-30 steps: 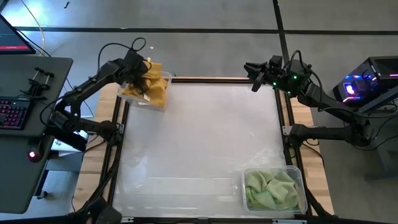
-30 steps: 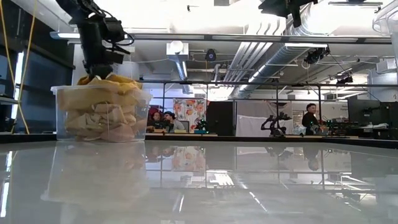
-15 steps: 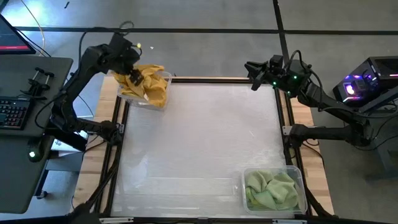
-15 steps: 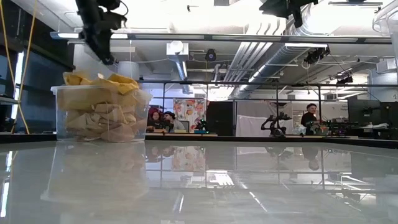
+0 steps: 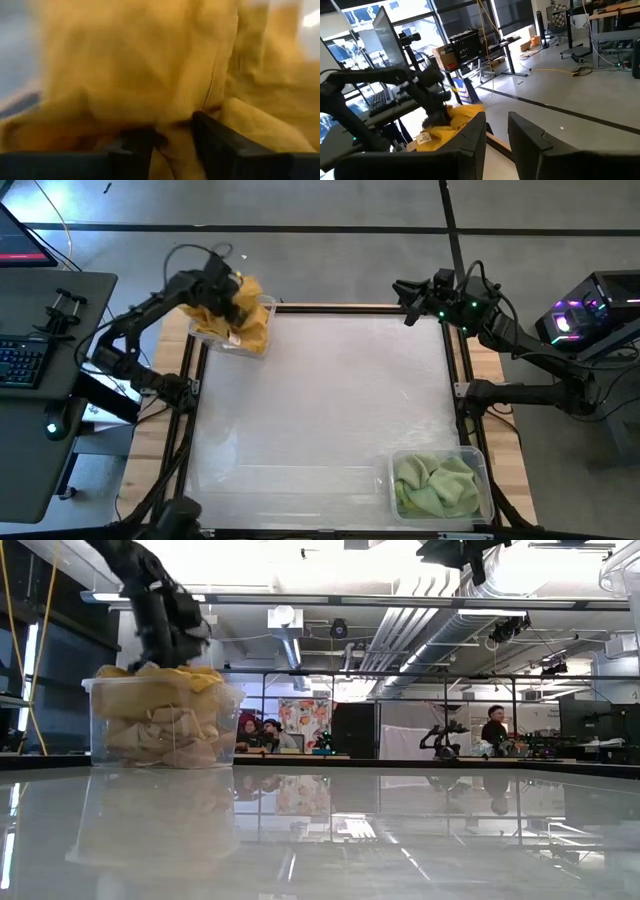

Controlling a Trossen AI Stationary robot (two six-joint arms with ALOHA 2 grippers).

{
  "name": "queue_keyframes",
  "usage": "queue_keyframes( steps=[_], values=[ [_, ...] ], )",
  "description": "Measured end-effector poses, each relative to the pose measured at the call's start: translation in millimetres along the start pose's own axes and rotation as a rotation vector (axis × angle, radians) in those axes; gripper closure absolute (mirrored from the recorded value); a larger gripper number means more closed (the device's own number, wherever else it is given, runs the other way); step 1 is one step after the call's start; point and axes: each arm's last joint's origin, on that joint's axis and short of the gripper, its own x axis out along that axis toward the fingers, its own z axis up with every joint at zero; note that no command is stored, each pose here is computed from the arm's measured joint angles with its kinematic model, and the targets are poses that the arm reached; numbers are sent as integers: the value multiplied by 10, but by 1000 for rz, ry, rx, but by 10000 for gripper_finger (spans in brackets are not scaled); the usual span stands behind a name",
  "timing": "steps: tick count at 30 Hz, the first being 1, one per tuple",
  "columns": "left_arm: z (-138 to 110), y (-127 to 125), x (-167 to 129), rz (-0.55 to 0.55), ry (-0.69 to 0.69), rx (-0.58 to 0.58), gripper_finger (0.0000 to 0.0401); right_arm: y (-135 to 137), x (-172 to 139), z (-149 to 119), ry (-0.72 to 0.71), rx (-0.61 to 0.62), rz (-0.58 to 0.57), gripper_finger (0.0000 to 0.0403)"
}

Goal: Sort towels by color in basket
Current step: Put the yellow kitchen towel into the top transparent bin

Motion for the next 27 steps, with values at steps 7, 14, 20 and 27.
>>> queue_keyframes(
  steps=[7,14,20,27],
  values=[
    [-240,-137,528,-9,132,131,327,-6,0,-22,23,0,-5,327],
    [-186,-141,544,-21,156,150,336,-7,0,-27,28,1,-6,327],
    [6,-149,52,-23,136,161,292,-10,-1,-35,36,-7,-8,327],
    [70,-219,-658,-29,169,19,269,-13,0,-45,47,-10,-11,327]
  ],
)
